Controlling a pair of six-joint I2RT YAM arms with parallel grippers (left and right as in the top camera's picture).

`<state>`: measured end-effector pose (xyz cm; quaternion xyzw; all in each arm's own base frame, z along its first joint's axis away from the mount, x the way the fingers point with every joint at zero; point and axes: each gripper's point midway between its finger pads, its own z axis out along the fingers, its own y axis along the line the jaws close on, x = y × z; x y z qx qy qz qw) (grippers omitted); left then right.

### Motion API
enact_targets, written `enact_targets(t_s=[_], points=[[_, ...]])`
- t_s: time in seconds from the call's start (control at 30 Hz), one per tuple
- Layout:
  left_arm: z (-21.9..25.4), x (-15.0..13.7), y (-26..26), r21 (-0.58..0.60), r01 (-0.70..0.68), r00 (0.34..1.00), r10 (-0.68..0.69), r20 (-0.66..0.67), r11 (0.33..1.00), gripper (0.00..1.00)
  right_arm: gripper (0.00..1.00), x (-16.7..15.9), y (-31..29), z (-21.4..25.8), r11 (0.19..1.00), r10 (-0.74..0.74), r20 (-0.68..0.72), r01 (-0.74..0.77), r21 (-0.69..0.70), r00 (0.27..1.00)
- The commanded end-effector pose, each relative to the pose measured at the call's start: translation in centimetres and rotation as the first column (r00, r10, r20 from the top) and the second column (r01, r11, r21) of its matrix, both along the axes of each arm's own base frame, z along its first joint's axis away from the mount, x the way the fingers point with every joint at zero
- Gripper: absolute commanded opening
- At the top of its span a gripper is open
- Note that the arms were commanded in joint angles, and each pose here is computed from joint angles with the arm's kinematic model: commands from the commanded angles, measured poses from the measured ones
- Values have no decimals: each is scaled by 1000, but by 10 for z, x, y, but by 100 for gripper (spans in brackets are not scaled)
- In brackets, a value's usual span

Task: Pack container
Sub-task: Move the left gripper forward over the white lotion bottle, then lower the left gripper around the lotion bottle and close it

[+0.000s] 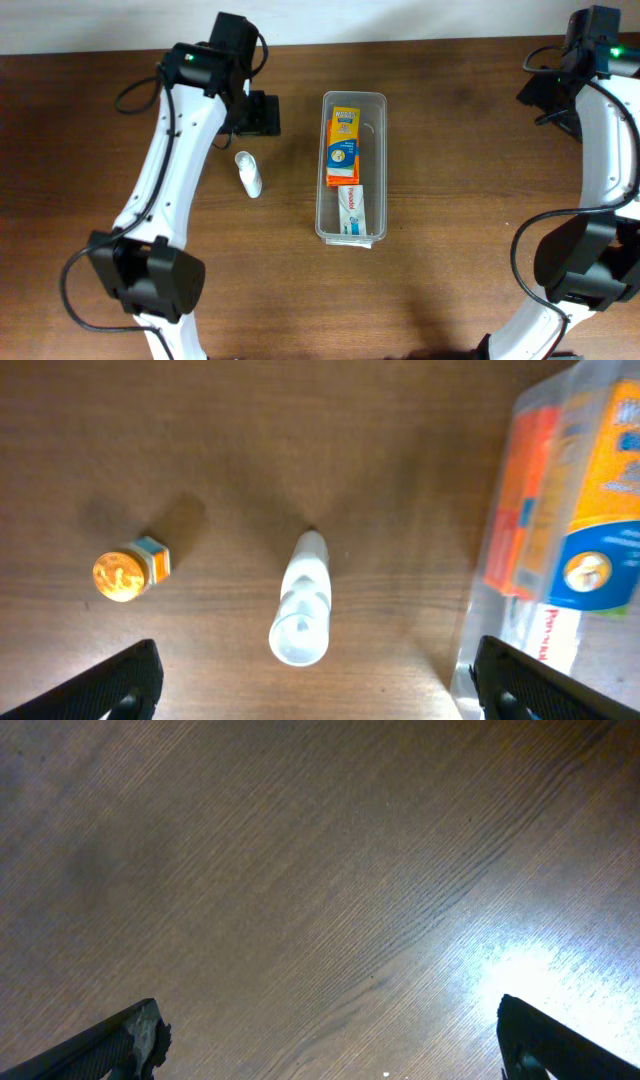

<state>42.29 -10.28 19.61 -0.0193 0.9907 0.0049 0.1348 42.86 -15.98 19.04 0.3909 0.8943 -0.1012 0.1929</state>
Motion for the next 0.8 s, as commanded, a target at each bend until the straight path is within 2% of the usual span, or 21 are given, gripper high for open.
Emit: enact_targets(t_s=[0.0,0.2,0.47,0.57,0.77], points=[[-27,6,0,11,-35,997,35,-63,999,99,98,-2,-5,-4,1000,-7,-16,6,-13,1000],[-43,-2,3,31,-31,990,35,-137,999,99,98,-2,-5,-4,1000,-7,-16,6,-13,1000],[-48,-13,7,54,59,980,-47,-193,997,99,98,-2,-5,-4,1000,-7,-16,6,-13,1000],[-54,-14,0,16,93,974,-88,-207,996,100,98,-2,-5,-4,1000,-7,-16,6,-13,1000],[-74,-15,6,-28,60,969,-65,-238,998,99,98,-2,-5,-4,1000,-7,-16,6,-13,1000]])
